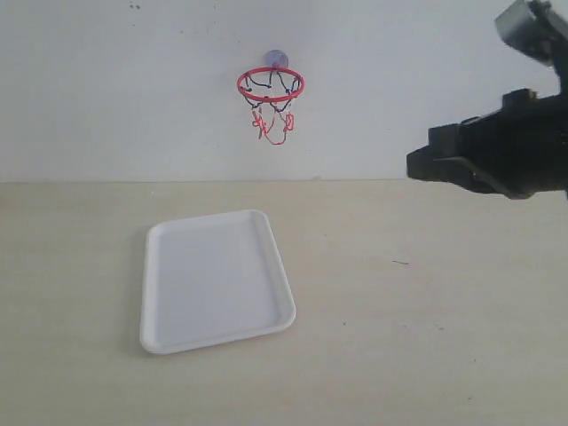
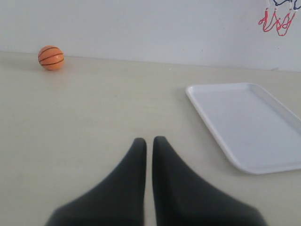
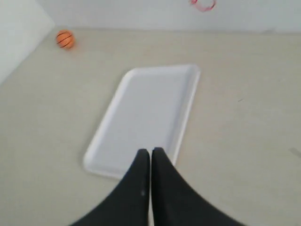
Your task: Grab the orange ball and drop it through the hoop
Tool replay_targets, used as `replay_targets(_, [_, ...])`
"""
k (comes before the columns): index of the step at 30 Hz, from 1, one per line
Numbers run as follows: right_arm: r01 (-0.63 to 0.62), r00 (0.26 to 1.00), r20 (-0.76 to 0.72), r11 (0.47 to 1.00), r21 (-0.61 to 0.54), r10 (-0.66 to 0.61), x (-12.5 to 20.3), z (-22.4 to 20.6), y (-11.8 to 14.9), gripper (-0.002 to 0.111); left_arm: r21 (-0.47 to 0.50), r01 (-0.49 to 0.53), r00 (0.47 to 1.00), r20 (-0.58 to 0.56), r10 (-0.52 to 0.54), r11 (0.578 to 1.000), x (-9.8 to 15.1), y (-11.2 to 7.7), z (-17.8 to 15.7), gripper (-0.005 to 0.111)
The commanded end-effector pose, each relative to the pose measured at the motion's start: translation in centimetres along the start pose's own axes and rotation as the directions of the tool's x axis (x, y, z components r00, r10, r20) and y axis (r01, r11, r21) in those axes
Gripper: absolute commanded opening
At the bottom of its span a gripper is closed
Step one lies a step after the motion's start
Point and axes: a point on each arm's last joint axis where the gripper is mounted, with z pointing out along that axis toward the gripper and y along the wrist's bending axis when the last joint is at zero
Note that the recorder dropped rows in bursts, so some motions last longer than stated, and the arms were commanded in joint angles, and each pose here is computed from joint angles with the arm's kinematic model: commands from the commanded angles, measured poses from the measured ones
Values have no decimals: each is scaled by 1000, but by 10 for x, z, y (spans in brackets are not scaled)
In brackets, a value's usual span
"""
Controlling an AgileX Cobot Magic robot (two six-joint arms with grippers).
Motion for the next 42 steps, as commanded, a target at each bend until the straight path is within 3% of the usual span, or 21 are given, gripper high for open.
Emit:
replay_targets(1, [48, 959, 256, 963, 266, -119, 26, -68, 15, 0, -1, 11, 1000, 12, -11, 1000, 0, 0, 0, 4])
replay_targets(6, [5, 864, 461, 918, 396, -204, 99, -131, 19, 0, -1, 11, 1000, 12, -11, 1000, 0, 0, 0, 4])
replay_targets(11, [14, 749, 613, 930, 367, -253, 161, -151, 20, 0, -1, 11, 1000, 12, -11, 1000, 0, 0, 0, 4])
replay_targets(12, [11, 763, 601, 936, 353, -236, 168, -146, 18, 0, -1, 11, 1000, 12, -11, 1000, 0, 0, 0, 4])
replay_targets(19, [-83, 815, 572, 959, 270, -90, 173, -135, 14, 0, -1, 11, 1000, 15, -11, 1000, 0, 0, 0, 4])
replay_targets(23, [-64, 799, 580, 936, 347, -160, 171, -138, 10, 0, -1, 11, 1000, 15, -11, 1000, 0, 0, 0, 4])
replay_targets(27, [82, 800, 515, 906, 415, -308, 172, -138, 13, 0, -1, 11, 1000, 15, -11, 1000, 0, 0, 0, 4])
replay_targets(42, [71, 886, 387, 898, 434, -257, 196, -129, 3, 0, -1, 11, 1000, 15, -11, 1000, 0, 0, 0, 4])
